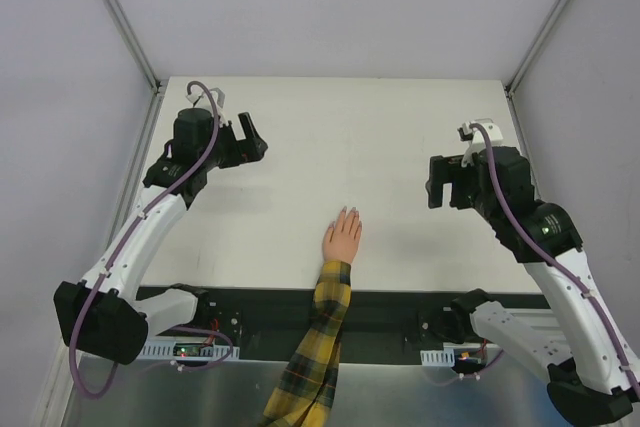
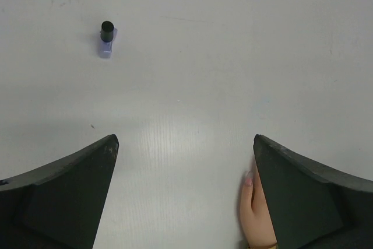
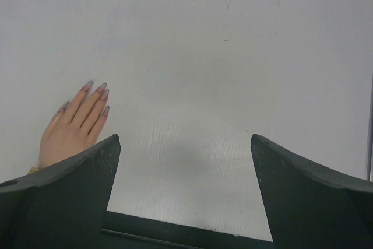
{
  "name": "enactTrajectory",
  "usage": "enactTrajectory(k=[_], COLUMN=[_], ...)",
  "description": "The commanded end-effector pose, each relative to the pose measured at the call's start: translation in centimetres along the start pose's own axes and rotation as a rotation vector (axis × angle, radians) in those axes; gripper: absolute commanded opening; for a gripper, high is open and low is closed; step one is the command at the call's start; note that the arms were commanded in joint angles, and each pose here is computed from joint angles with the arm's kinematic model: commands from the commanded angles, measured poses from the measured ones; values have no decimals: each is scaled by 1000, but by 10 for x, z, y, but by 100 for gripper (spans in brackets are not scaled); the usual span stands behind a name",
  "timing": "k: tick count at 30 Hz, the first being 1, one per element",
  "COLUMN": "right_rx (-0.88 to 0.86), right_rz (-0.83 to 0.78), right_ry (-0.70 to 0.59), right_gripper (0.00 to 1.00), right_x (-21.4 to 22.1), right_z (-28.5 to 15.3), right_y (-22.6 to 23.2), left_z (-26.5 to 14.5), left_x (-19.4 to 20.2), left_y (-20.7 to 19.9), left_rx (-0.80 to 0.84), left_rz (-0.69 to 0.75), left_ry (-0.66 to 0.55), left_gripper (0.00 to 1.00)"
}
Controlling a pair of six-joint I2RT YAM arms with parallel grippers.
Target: Paint the nails
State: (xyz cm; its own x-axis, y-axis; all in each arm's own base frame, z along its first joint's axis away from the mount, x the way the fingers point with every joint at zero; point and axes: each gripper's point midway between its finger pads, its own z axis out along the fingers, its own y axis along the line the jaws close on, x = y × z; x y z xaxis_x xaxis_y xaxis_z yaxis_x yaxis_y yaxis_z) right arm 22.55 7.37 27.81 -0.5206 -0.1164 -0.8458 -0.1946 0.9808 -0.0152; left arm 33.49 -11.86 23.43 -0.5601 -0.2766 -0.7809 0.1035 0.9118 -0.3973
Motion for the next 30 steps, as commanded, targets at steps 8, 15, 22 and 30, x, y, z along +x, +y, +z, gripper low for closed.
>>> enactTrajectory(k=[8,15,22,30], right_rx=[-61,-106,-106,-100], right_rz=[19,29,42,60], right_ry=[99,99,87,91], right_gripper=[96,96,96,96], right_x=[4,11,19,26], right_z=[13,10,-2,-7], right_y=[17,24,20,18], left_z=[18,48,95,136], left_x=[12,2,3,1], left_y=[43,88,109,98], left_rx=[-139,-276,-304,-174], left_rz=[-76,-46,51,110], left_ry=[77,156,289,350], left_gripper=[99,99,75,74])
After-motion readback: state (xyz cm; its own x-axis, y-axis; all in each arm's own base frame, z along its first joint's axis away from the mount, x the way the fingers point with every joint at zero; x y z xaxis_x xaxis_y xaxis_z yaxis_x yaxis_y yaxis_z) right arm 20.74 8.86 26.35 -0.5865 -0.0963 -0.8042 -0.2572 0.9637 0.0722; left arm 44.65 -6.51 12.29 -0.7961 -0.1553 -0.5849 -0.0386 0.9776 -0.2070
